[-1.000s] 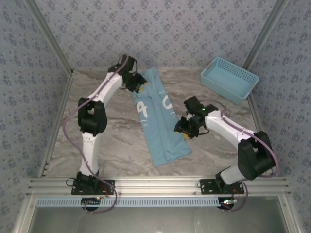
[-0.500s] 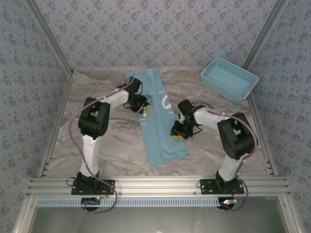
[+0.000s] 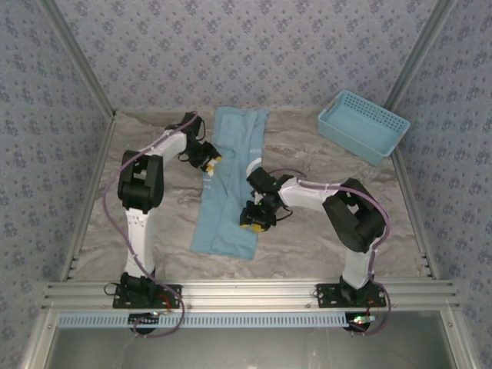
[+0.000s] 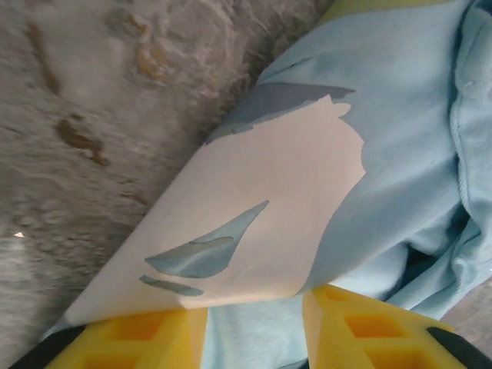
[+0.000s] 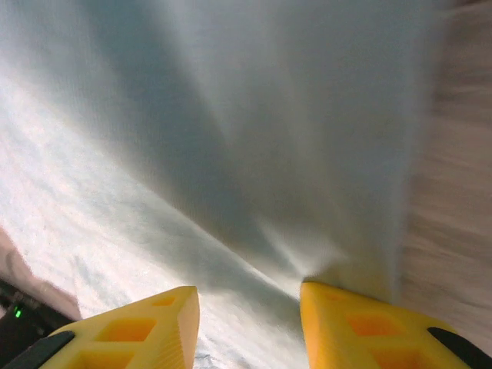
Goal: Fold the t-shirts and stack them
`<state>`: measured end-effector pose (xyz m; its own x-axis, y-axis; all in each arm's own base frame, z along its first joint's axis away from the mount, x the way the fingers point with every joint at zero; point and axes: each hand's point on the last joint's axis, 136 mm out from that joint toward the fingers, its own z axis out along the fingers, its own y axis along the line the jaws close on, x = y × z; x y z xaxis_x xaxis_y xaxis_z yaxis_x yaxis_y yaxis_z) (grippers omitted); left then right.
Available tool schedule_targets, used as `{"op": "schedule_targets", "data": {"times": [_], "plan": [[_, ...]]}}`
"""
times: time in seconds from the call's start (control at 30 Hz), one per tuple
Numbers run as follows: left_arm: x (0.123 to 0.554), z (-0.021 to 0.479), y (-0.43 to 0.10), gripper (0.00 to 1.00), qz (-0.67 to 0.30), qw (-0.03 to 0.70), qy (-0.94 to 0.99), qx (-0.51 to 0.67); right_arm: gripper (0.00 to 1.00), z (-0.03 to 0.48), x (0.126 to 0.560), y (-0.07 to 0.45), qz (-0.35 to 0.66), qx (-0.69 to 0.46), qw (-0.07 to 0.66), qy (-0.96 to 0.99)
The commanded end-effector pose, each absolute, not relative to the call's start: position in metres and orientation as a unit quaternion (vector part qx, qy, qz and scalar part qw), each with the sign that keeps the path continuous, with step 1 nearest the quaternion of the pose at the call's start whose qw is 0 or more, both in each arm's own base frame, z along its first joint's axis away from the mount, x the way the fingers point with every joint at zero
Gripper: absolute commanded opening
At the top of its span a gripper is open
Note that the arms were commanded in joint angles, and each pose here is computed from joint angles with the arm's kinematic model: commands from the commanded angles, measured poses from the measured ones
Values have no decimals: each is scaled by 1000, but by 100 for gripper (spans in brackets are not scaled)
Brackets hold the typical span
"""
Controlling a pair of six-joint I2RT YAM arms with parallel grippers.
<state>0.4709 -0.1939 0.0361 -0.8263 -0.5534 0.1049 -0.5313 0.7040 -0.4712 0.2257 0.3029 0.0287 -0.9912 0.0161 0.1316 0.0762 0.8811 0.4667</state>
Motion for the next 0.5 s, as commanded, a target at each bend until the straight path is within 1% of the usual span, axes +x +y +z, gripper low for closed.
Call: {"op": "schedule_targets", "data": {"times": [0.0, 0.07, 0.2, 0.3, 0.4, 0.47], "plan": [[439, 81, -180, 48, -214, 47, 941, -257, 46, 36, 227, 256, -179, -67, 27, -981], [412, 99, -168, 50, -201, 49, 945, -255, 50, 45, 223, 243, -170, -72, 17, -983], [322, 84, -148, 46, -172, -22, 952, -251, 51, 50, 205, 236, -176, -94, 20, -980], [251, 58, -139, 45, -159, -86, 953, -244, 49, 47, 187, 249, -196, -107, 35, -974], [200, 47, -141, 43, -175, -125, 948, -236, 50, 44, 174, 267, -204, -112, 51, -971], [178, 43, -145, 43, -181, -146, 946, -225, 49, 43, 169, 278, -205, -115, 57, -970]]}}
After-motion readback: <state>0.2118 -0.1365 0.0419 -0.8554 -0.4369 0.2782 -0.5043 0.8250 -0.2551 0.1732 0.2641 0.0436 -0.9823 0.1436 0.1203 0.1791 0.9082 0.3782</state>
